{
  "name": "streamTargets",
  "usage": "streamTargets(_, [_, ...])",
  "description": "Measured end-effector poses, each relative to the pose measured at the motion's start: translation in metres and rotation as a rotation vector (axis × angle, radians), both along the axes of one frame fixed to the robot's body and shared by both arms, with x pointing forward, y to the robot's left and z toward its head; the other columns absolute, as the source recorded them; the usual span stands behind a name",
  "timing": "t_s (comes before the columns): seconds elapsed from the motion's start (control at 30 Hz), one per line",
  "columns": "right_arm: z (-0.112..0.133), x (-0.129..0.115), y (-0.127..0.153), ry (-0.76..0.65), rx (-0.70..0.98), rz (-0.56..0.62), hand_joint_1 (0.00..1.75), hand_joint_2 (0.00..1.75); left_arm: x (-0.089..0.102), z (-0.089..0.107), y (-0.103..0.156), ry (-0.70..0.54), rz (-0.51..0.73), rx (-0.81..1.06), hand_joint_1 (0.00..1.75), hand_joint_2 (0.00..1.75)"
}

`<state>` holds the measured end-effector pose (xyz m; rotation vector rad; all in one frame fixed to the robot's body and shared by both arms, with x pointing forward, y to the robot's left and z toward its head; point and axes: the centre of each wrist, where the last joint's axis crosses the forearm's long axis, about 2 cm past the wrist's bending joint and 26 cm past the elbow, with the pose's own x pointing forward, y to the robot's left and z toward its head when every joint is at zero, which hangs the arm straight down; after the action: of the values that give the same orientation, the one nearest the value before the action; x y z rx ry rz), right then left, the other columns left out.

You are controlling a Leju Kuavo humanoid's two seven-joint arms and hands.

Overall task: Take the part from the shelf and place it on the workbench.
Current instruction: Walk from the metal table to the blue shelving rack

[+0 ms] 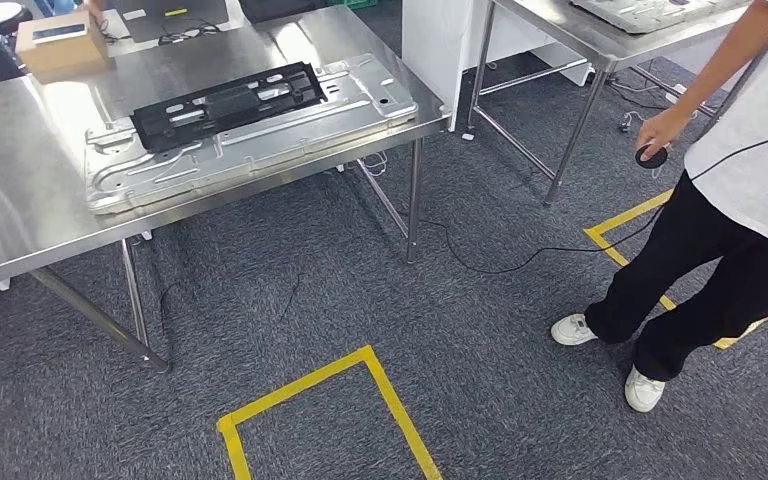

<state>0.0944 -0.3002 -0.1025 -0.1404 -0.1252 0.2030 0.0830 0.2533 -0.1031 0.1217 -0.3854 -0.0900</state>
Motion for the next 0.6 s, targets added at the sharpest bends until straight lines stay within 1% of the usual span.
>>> streamTargets(0.17, [-0.0004,-0.0021,0.0002,0.004,0.002,-0.005,0.0,0.0,0.0027,0.0005,0.0,-0.009,0.0,0.001,0.0,0.0])
streamTargets(0.4, [-0.0002,-0.0006,-0.0002,0.004,0.001,-0.007,0.0,0.0,-0.0024,-0.0004,-0.0006,0.003,0.002,-0.001,0.0,0.0])
streamTargets(0.6, [0.0,0.0001,0.0025,0.007,0.007,-0.007,0.0,0.0,0.0,0.0,0.0002,0.004,0.006,-0.002,0.0,0.0])
